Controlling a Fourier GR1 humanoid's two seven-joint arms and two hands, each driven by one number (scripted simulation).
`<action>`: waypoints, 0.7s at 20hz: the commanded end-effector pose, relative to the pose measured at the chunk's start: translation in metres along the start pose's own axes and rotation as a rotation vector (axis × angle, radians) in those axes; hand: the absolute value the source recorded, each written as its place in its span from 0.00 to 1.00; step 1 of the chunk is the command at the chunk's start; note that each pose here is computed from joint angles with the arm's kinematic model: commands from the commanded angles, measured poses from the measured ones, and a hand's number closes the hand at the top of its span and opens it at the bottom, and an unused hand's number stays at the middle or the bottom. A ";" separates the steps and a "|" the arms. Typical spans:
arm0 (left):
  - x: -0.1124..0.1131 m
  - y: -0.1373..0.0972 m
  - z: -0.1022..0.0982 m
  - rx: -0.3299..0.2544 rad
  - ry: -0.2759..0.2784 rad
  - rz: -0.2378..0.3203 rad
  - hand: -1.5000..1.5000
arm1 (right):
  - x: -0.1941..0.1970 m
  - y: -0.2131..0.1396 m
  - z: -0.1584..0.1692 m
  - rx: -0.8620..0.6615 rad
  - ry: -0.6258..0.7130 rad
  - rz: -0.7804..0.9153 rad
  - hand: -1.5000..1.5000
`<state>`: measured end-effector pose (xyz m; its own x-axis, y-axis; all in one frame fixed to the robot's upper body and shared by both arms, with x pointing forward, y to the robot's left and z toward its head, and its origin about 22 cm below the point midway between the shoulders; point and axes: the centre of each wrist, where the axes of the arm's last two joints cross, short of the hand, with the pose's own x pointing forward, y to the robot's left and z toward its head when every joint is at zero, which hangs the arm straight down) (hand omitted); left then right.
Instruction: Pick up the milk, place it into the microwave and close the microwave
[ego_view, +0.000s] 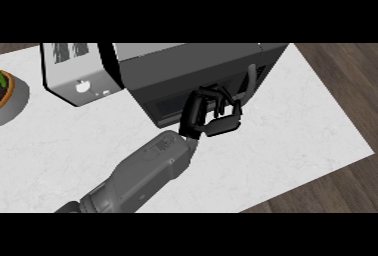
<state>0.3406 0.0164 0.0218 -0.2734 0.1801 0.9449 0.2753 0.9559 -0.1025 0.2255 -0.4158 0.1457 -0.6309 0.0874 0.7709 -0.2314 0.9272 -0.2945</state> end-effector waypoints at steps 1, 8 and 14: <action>0.016 0.001 -0.028 0.020 -0.035 -0.004 1.00 | 0.006 -0.010 -0.006 0.005 -0.008 0.022 0.00; 0.011 0.003 -0.026 0.029 -0.031 -0.002 1.00 | 0.017 -0.028 -0.011 0.025 0.013 0.098 0.00; 0.013 0.001 -0.028 0.029 -0.041 0.005 1.00 | 0.022 -0.043 -0.015 0.005 -0.002 0.116 0.00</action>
<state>0.3410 0.0145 0.0209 -0.2951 0.2017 0.9340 0.2741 0.9543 -0.1195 0.2314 -0.4404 0.1787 -0.6516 0.1849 0.7356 -0.1754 0.9068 -0.3834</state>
